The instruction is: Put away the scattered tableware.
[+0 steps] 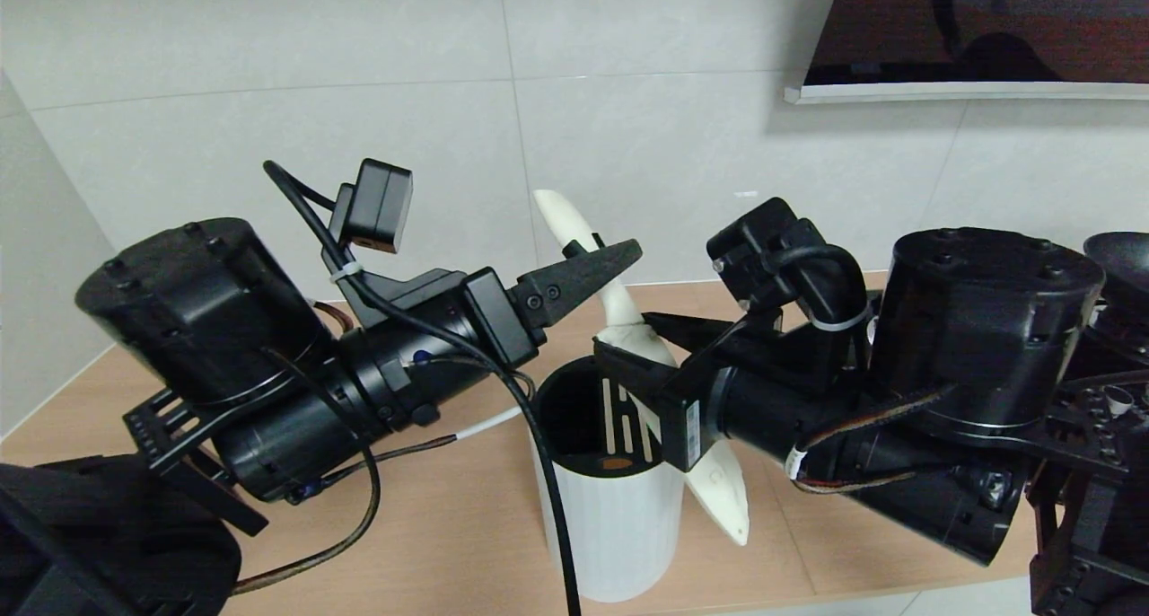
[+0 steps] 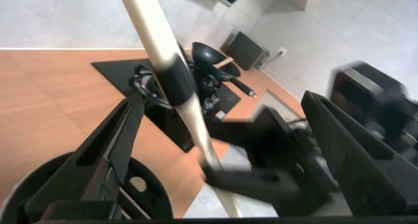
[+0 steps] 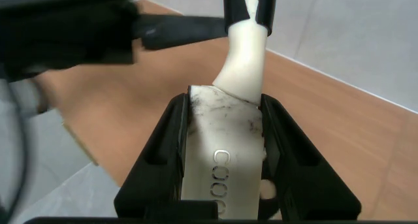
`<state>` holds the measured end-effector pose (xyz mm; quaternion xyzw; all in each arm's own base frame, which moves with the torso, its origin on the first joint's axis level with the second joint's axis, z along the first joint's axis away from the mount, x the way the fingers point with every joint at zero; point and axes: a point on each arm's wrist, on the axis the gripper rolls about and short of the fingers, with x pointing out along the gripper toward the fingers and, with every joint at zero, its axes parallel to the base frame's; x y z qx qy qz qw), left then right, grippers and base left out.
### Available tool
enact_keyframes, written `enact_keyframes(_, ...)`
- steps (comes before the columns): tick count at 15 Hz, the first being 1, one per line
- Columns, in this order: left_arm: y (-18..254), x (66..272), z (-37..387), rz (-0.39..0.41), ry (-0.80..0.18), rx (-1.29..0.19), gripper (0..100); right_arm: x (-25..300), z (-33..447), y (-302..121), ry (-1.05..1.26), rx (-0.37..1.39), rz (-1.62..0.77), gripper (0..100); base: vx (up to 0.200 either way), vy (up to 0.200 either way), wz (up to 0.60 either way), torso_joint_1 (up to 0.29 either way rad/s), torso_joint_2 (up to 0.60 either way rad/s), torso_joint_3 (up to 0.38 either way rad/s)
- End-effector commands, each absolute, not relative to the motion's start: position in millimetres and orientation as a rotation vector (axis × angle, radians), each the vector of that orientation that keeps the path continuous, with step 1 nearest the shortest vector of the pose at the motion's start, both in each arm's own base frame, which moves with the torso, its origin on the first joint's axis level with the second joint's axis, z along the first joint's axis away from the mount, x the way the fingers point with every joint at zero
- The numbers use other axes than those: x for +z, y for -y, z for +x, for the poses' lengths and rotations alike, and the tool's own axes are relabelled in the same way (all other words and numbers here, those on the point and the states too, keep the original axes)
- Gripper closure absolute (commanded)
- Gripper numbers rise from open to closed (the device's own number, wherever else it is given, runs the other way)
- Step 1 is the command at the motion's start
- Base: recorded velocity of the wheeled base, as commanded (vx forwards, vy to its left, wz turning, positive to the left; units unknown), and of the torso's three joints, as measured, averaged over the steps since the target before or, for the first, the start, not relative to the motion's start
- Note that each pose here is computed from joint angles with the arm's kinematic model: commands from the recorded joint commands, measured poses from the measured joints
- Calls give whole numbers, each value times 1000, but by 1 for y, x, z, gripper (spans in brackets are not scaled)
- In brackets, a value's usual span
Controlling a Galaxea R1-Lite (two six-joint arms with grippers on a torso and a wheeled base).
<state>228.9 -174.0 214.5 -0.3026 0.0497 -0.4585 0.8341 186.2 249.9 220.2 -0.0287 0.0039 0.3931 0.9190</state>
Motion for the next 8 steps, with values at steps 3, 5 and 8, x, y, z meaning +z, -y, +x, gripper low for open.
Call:
enact_keyframes(3, 178, 209, 235, -640, -118, -953, 0, 217, 181, -254, -14, 829, -65, 100, 0, 0, 0, 0, 0, 0)
enact_keyframes(5, 179, 207, 236, -639, -125, -949, 0, 217, 180, -254, -15, 830, -64, 100, 0, 0, 0, 0, 0, 0)
enact_keyframes(8, 179, 206, 237, -639, -127, -946, 0, 216, 179, -254, -19, 832, -69, 100, 0, 0, 0, 0, 0, 0)
